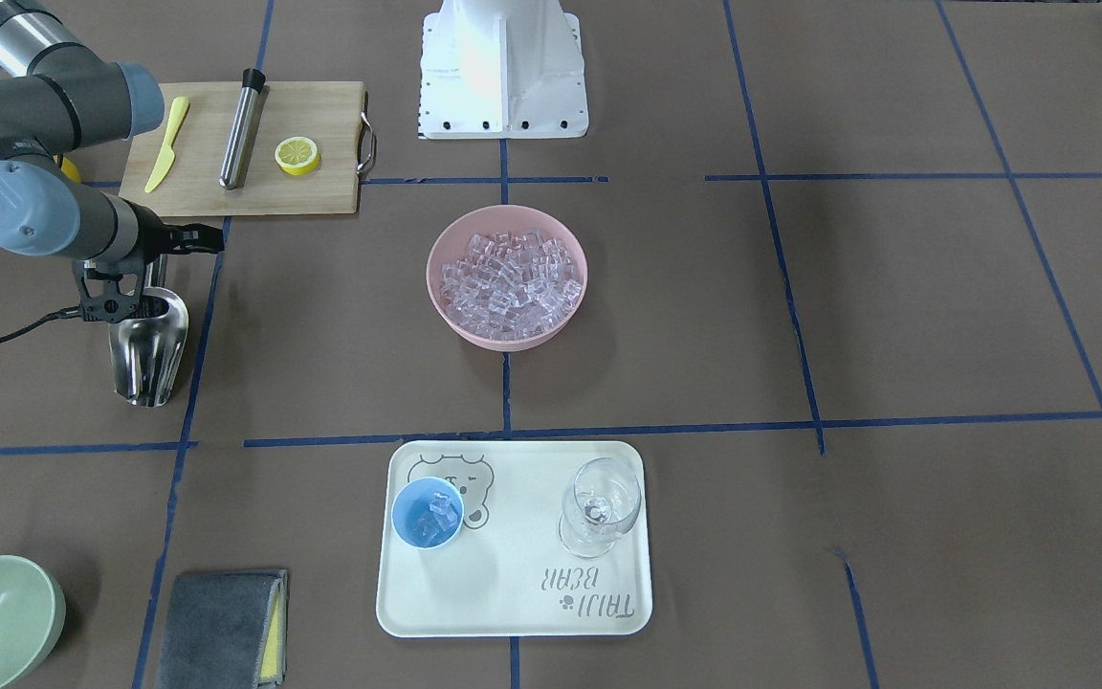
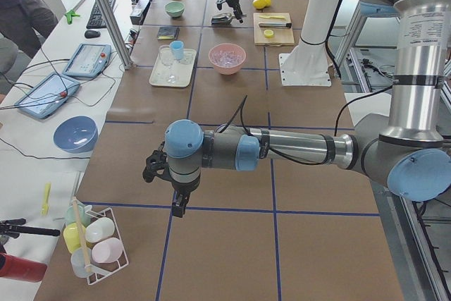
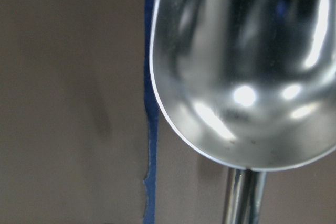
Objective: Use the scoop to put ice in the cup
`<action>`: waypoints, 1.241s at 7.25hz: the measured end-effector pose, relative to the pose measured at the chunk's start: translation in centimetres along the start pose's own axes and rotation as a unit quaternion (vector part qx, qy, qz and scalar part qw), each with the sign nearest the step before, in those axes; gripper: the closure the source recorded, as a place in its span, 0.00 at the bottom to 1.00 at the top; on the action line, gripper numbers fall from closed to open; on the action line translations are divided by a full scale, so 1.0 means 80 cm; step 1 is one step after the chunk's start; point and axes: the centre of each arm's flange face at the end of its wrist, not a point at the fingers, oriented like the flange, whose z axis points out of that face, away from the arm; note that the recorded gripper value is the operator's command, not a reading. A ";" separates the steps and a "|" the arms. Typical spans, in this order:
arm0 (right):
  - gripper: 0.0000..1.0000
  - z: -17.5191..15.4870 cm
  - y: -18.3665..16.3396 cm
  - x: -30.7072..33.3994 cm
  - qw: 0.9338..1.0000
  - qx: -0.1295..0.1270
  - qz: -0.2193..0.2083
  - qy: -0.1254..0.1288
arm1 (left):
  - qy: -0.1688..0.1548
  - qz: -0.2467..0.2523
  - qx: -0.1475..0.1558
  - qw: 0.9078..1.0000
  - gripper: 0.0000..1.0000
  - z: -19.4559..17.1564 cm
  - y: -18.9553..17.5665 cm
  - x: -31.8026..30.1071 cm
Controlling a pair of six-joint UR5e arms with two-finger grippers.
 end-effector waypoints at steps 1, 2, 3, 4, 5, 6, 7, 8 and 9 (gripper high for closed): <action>0.00 -0.026 0.001 0.002 1.000 0.029 -0.003 0.005 | 0.000 0.000 0.000 1.000 0.00 0.000 0.000 0.000; 0.00 -0.059 0.002 0.007 0.997 0.072 -0.006 0.019 | 0.000 0.000 0.000 1.000 0.00 0.000 0.000 0.000; 0.00 -0.091 0.000 0.022 0.993 0.114 -0.001 0.036 | -0.001 0.000 0.000 1.000 0.00 0.000 0.000 0.000; 0.00 -0.118 -0.006 0.045 0.988 0.148 0.006 0.054 | -0.001 0.000 0.000 1.000 0.00 0.000 0.000 0.000; 0.00 -0.145 -0.015 0.076 0.983 0.172 0.002 0.070 | 0.000 0.001 -0.001 1.000 0.00 0.001 0.000 0.000; 0.00 -0.171 -0.023 0.120 0.979 0.185 -0.016 0.085 | 0.000 0.001 -0.001 1.000 0.00 0.001 0.000 0.000; 0.00 -0.193 -0.027 0.174 0.977 0.189 -0.034 0.094 | 0.000 0.000 -0.003 1.000 0.00 0.003 0.000 -0.002; 0.00 -0.212 -0.020 0.226 0.976 0.191 -0.048 0.093 | 0.000 -0.002 -0.004 1.000 0.00 0.004 0.001 -0.003; 0.00 -0.226 -0.008 0.276 0.976 0.192 -0.062 0.085 | 0.001 -0.004 -0.006 1.000 0.00 0.006 0.003 -0.004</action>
